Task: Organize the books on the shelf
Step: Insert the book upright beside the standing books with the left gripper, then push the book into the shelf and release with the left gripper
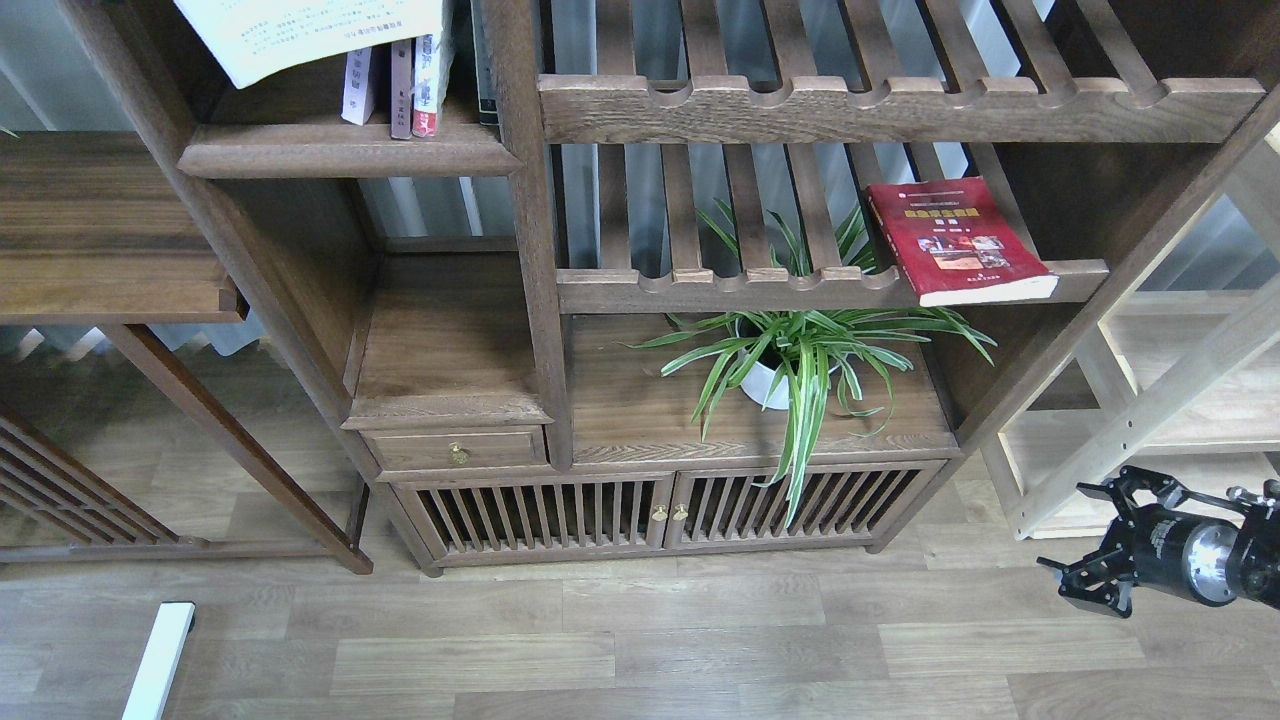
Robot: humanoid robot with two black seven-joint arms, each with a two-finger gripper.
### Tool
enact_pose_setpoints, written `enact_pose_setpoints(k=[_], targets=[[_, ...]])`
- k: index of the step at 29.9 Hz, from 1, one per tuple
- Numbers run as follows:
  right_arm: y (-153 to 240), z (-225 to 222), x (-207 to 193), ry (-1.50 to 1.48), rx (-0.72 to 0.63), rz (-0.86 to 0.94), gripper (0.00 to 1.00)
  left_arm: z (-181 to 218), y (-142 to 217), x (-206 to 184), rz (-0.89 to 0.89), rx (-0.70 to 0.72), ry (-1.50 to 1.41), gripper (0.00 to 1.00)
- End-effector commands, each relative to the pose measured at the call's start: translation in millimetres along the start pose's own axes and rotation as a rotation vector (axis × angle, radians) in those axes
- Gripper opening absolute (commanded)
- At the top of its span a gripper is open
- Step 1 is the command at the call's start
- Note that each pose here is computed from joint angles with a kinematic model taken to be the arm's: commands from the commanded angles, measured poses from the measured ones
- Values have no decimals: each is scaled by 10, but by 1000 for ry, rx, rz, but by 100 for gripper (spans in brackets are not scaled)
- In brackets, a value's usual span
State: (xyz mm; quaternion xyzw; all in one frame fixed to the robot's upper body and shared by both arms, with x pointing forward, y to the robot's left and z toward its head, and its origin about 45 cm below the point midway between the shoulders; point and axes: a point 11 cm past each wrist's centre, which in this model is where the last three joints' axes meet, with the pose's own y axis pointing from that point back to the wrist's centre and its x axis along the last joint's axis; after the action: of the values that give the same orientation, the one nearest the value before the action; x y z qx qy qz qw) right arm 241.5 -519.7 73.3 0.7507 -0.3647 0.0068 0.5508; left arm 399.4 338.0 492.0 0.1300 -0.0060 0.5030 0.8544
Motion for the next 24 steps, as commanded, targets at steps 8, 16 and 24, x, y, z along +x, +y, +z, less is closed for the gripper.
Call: enact_pose_setpoints(k=[8, 16, 24], targets=[[-3, -1, 0, 0, 0, 0, 100, 47, 570, 85, -26, 3, 2, 0], [-15, -26, 11, 1, 5, 2, 100, 41, 907, 209, -24, 13, -29, 0], [-21, -37, 13, 0, 8, 3, 100, 31, 1025, 267, -10, 16, -37, 0]])
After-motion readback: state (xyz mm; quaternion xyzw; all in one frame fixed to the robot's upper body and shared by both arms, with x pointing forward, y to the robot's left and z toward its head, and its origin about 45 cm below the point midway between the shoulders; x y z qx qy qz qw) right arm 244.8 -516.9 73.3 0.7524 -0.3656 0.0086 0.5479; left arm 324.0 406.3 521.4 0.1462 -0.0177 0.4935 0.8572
